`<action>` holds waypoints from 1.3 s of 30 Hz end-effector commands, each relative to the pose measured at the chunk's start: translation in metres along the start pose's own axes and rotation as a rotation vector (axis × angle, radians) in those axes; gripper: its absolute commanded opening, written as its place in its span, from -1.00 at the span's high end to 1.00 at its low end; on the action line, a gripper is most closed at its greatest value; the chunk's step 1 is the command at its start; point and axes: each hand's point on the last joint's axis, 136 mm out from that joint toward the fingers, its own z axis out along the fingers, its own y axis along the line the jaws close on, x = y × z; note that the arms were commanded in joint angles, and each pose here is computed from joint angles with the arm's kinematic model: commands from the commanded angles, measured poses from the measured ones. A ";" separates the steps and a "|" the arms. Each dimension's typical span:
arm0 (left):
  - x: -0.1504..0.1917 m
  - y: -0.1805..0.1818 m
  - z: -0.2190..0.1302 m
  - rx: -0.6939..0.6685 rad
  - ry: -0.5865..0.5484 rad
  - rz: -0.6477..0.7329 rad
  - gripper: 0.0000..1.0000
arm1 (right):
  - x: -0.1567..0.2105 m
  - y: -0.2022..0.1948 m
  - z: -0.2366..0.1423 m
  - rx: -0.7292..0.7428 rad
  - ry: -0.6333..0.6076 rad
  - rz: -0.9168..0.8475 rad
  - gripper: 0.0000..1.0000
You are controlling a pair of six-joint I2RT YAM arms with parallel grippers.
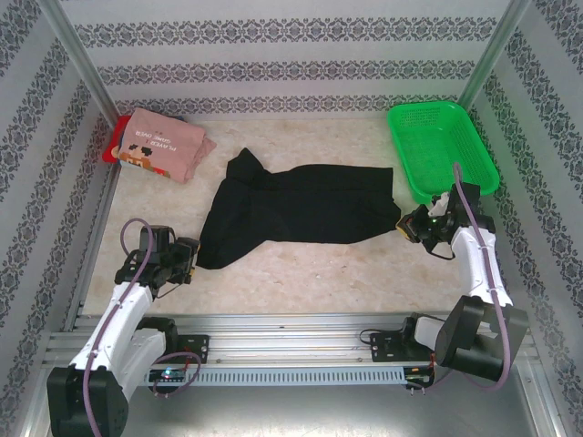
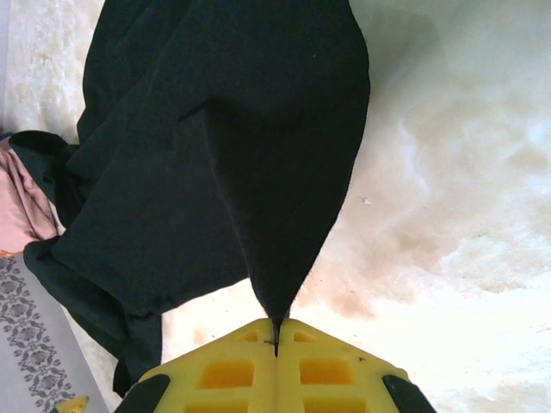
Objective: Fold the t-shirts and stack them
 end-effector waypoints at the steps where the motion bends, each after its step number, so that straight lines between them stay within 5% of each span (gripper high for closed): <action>1: 0.001 -0.024 -0.002 0.082 0.032 -0.042 -0.26 | -0.002 0.003 -0.004 -0.002 0.005 -0.027 1.00; 12: 0.009 0.010 0.005 -0.041 0.063 -0.098 -0.22 | -0.005 0.002 -0.001 0.001 0.005 -0.027 1.00; 23: -0.003 0.007 0.026 -0.107 0.043 -0.083 -0.19 | -0.003 0.000 -0.002 0.012 0.001 -0.034 1.00; 39: -0.011 -0.014 0.027 -0.031 0.008 -0.098 -0.19 | -0.004 -0.003 0.000 0.016 0.001 -0.029 1.00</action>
